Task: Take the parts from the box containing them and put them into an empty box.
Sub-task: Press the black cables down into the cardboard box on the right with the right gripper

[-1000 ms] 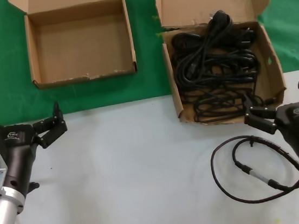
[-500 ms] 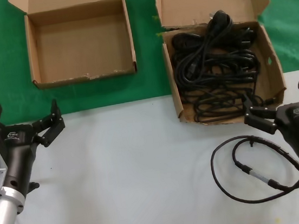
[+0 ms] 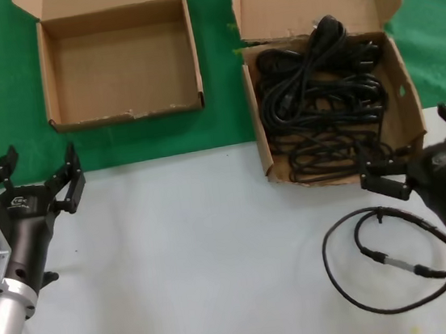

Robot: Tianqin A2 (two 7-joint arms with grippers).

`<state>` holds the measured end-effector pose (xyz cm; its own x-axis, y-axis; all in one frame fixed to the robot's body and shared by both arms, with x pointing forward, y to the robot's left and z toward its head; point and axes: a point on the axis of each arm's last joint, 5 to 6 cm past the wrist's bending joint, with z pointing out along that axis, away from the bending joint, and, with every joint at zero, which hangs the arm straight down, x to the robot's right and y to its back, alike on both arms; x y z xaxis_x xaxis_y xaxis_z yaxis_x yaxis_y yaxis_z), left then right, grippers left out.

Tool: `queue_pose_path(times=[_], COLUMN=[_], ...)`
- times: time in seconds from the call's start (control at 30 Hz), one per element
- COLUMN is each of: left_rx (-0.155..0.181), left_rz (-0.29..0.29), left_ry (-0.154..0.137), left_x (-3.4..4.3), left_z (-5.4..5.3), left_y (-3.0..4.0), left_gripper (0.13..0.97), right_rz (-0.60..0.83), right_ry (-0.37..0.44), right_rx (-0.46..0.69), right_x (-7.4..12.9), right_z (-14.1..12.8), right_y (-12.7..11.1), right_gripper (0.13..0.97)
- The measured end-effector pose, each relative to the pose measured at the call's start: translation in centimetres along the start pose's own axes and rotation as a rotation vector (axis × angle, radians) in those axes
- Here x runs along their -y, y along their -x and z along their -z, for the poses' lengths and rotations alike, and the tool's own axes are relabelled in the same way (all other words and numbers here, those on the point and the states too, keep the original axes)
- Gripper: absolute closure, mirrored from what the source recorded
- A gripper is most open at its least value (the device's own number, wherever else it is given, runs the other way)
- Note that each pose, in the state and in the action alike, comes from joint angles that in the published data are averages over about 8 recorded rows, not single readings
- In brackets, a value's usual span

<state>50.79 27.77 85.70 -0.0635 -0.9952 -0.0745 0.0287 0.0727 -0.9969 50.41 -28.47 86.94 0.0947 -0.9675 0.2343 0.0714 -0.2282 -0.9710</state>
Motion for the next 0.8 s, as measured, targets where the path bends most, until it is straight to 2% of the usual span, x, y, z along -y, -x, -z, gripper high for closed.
queue_pose_path(times=[0.2, 0.4, 0.7, 0.8], left_rx=[0.000, 0.000, 0.000, 0.000], left_rz=[0.000, 0.000, 0.000, 0.000], left_ry=[0.000, 0.000, 0.000, 0.000], left_x=[0.00, 0.00, 0.00, 0.00], left_z=[0.0, 0.0, 0.0, 0.0], left_y=[0.00, 0.00, 0.00, 0.00], left_gripper=[0.582, 0.733, 0.870, 0.870], right_rz=[0.288, 0.669, 1.197, 1.317], right_ry=[-0.056, -0.130, -0.284, -0.328], right_rx=[0.125, 0.265, 0.425, 0.465], right_x=[2.2, 4.7, 8.0, 8.6], right_z=[-0.8, -2.5, -6.1, -7.5], right_y=[-2.0, -4.4, -6.4, -6.5], right_gripper=[0.130, 0.130, 0.130, 0.130])
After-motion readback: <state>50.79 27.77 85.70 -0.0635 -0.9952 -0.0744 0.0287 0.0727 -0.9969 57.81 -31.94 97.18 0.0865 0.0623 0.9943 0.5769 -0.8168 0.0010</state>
